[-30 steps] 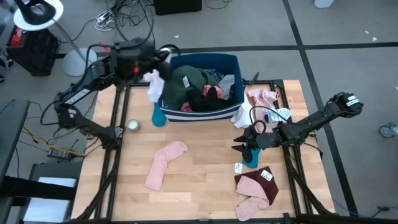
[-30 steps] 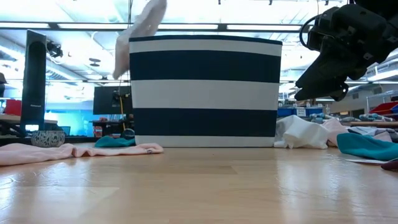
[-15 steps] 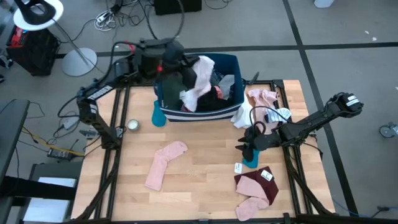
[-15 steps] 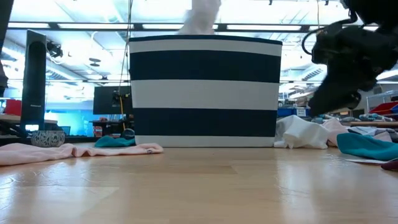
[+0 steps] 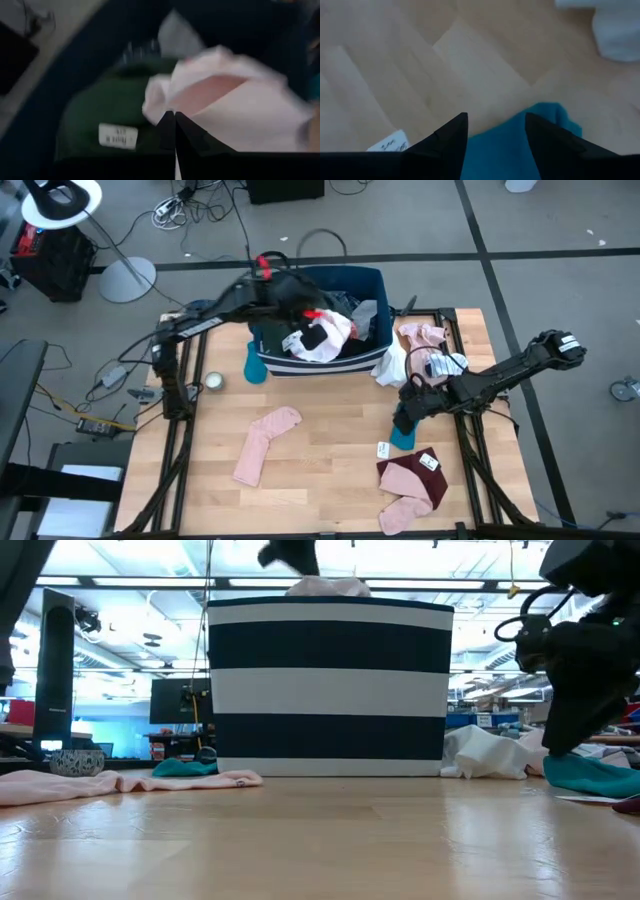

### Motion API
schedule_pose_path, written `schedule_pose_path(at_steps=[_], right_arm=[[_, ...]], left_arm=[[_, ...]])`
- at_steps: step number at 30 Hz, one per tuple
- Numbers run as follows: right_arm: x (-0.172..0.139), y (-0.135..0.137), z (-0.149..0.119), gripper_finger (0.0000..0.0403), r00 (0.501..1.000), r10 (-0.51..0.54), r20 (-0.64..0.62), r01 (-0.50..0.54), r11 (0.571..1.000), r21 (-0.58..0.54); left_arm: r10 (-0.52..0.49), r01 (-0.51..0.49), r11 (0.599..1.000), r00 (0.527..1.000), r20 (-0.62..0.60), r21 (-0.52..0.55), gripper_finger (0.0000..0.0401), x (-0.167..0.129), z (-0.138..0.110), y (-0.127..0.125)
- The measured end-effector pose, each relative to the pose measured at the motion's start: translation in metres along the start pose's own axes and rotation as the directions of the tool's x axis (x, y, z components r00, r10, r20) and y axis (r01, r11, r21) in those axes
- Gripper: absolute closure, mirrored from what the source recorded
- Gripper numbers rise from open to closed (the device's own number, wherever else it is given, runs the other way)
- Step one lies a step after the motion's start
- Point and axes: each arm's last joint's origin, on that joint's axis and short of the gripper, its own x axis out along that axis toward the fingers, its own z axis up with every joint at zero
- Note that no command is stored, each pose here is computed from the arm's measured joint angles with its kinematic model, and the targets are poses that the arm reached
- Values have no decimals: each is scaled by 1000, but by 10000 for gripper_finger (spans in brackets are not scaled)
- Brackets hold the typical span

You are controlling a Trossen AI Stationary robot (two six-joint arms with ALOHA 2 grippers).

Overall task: Sort clothes
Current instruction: Put the light pink underwear into the blue laundry bin

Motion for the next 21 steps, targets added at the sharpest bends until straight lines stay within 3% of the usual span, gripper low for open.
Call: schedule_pose_path(at_steps=[4, 10, 17, 21], right_arm=[[-5, 0, 0, 204, 998, -22, -63, 24, 999, 29], [-20, 4, 6, 204, 993, -90, -82, 95, 994, 62], [-29, 2, 1, 204, 979, -170, -112, 184, 975, 121], [-30, 0, -2, 204, 973, -211, -94, 222, 966, 135]], left_arm=[[28, -22, 999, 989, -146, 46, 391, 37, -9, -9], [48, -28, 996, 968, -246, 84, 363, 81, -20, -23], [35, -8, 995, 963, -268, 103, 308, 92, -21, -25], [-16, 49, 992, 965, -262, 119, 296, 82, -20, -23]])
